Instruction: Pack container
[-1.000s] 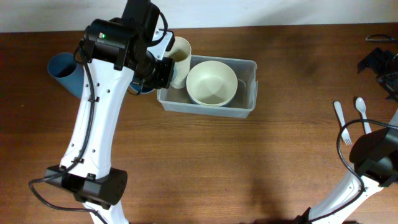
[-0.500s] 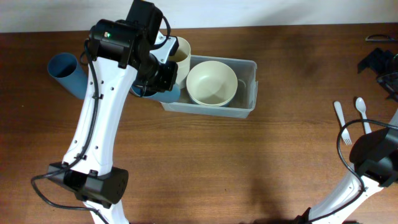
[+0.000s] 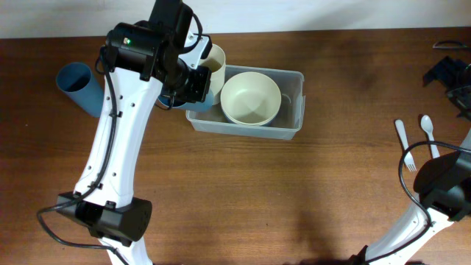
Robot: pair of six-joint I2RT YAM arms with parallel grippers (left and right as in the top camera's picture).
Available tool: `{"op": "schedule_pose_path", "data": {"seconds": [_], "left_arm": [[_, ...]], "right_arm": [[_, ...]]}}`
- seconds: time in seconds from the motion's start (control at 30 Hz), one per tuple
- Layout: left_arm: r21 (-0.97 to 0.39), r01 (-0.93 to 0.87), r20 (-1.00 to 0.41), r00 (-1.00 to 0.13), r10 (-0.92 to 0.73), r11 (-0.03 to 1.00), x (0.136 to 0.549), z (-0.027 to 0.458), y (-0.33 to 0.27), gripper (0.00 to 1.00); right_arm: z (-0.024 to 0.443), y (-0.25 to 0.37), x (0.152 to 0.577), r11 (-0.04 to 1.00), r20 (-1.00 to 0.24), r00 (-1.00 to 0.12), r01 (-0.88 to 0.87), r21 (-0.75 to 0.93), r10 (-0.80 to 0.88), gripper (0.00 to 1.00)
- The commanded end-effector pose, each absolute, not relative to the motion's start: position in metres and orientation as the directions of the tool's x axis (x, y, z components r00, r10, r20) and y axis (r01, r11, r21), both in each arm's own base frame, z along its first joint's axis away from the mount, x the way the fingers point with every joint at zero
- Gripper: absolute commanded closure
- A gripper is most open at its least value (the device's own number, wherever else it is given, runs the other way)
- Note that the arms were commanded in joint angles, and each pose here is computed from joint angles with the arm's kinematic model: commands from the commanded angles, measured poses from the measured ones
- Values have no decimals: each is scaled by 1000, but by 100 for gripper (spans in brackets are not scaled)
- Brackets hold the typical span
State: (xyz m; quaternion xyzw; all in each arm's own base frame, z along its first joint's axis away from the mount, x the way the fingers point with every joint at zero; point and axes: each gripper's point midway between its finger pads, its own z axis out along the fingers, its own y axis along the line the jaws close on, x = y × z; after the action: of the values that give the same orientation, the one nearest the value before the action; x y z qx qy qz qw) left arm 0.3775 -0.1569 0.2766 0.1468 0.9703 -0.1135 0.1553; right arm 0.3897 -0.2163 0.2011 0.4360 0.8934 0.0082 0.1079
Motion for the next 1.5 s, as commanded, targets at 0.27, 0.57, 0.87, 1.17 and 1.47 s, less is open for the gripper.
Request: {"op": "schedule_pose_path", "data": {"seconds": [0.27, 0.57, 0.87, 1.17, 1.47], "left_arm": [[-167, 309, -293, -922, 252, 936, 390, 254, -161, 99], [-163, 308, -250, -932, 263, 937, 397, 234, -163, 99], [-142, 309, -287, -922, 260, 940, 411, 231, -164, 99], [-141, 297, -199, -943, 266, 945, 408, 207, -163, 98], [-140, 291, -160, -950, 269, 946, 403, 200, -161, 99]], "right_arm": [[200, -216, 389, 614, -183, -592, 782, 105, 785, 1], [200, -216, 389, 614, -183, -592, 782, 105, 785, 1], [200, -216, 389, 614, -183, -592, 782, 105, 785, 1], [200, -216, 389, 614, -183, -592, 782, 105, 785, 1], [200, -216, 389, 614, -183, -592, 782, 105, 785, 1]]}}
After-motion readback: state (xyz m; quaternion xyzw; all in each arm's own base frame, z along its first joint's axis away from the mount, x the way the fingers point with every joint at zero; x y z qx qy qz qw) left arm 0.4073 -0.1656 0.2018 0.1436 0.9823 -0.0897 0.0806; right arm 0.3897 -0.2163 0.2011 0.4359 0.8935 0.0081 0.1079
